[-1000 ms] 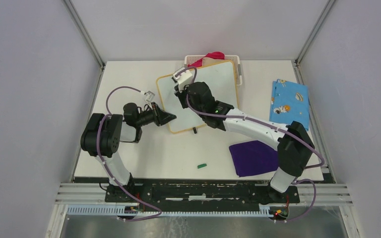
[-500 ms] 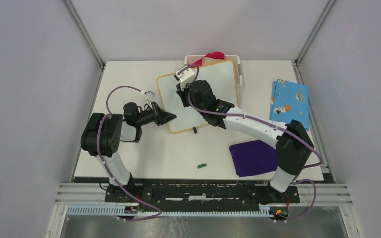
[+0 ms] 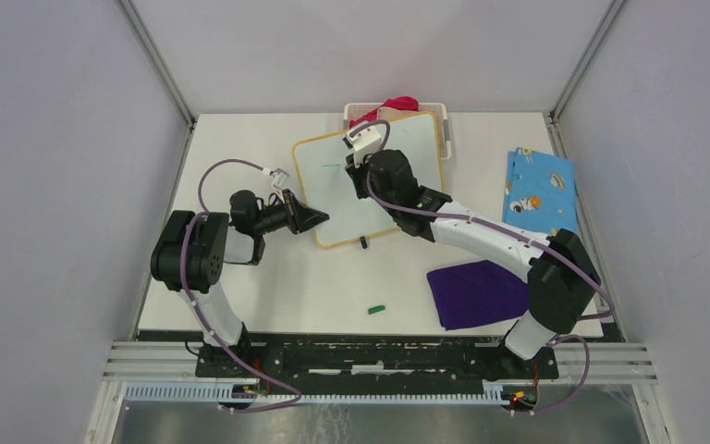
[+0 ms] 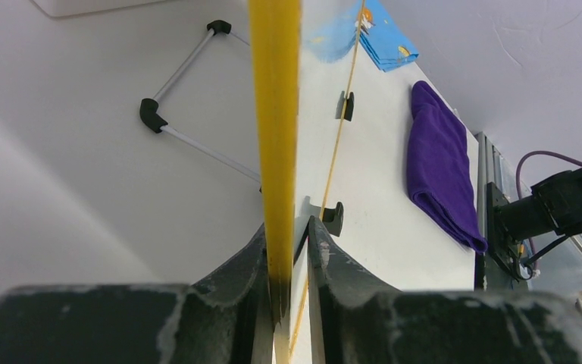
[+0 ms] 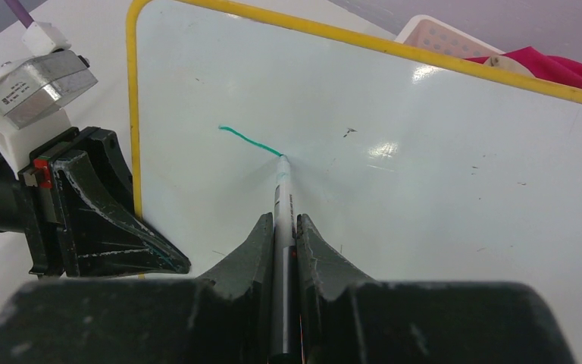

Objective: Write a sentence on the whiteboard

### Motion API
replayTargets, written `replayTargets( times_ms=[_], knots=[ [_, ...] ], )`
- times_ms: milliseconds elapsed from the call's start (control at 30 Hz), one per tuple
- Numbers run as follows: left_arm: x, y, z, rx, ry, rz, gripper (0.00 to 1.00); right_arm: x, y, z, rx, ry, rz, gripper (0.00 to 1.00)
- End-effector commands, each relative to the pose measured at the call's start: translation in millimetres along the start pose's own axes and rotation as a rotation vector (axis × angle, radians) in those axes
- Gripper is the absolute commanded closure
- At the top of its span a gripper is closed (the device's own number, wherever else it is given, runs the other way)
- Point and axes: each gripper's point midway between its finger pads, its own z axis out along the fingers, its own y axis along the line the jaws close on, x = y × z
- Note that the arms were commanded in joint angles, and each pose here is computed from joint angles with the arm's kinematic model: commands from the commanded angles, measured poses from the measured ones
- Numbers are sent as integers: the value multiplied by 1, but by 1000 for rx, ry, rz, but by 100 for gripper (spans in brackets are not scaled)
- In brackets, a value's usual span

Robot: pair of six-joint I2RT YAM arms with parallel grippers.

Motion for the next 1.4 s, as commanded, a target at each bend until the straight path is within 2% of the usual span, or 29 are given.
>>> replayTargets(
  times_ms=[0,400,967,1367],
  knots=[
    [-7,14,1,-51,-30,14,78,-19,-11,-11,22,-57,26,100],
    [-7,15,1,-56,-31,13,78,-49,22,-25,-98,-137,36,100],
    [-7,15,1,-60,-30,10,78,-22,18,0,-36,-68,27,100],
    [-6,16,2,-62,-28,6,78,20,13,-10,-23,4,17,100]
  ],
)
